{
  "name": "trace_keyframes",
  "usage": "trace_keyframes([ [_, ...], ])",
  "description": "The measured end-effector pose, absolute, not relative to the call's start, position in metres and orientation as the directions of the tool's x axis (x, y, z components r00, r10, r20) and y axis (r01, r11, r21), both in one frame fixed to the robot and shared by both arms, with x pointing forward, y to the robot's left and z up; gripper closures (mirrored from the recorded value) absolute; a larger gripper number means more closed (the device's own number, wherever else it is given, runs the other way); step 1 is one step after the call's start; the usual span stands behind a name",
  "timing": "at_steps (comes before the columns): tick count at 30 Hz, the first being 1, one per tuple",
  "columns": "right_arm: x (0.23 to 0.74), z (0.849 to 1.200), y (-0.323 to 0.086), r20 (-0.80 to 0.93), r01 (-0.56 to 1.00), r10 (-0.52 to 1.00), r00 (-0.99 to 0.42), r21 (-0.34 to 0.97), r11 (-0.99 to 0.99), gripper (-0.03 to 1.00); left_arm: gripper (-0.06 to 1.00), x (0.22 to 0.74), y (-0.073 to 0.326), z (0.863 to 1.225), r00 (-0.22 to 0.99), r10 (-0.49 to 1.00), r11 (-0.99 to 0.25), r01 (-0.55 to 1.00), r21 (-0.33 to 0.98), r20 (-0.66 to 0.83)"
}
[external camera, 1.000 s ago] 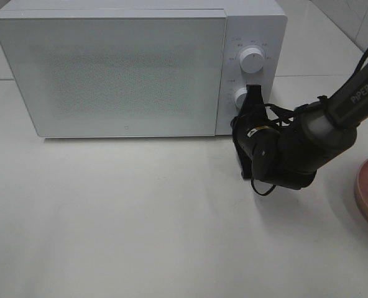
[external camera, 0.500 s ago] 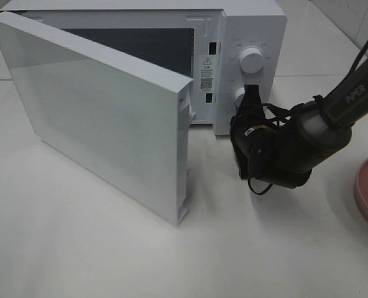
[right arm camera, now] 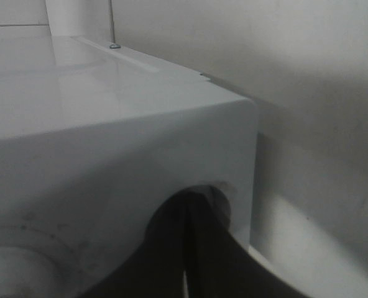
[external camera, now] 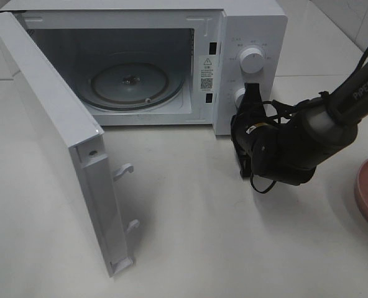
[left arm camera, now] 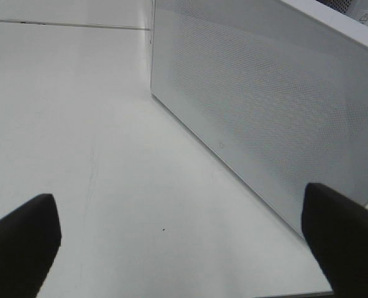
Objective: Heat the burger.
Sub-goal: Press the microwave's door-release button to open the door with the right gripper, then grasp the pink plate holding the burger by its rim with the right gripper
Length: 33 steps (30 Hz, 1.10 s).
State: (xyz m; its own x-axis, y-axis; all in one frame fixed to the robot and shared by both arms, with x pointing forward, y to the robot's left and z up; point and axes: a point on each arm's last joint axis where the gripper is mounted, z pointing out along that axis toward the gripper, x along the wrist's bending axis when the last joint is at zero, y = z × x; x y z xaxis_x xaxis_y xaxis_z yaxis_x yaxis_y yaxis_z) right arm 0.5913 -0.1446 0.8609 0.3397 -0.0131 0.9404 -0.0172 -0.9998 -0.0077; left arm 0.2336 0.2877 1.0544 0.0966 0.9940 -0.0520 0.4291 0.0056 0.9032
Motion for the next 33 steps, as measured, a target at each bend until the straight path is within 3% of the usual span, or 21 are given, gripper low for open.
trace_keyframes([
  [14, 0.564, 0.872, -0.139, 0.948, 0.044, 0.006, 0.32, -0.008, -0.999, 0.95, -0.03, 0.234, 0.288, 1.054, 0.097, 0.994, 0.006, 0.429, 0.903, -0.052],
  [25, 0.531, 0.885, -0.16, 0.931, 0.058, 0.034, 0.363, 0.014, -0.998, 0.95, -0.03, 0.234, 0.288, 1.054, 0.097, 0.994, 0.006, 0.429, 0.903, -0.052],
  [33, 0.506, 0.901, -0.171, 0.897, 0.139, 0.151, 0.416, 0.102, -0.985, 0.95, -0.03, 0.234, 0.288, 1.054, 0.097, 0.994, 0.006, 0.429, 0.903, -0.052],
])
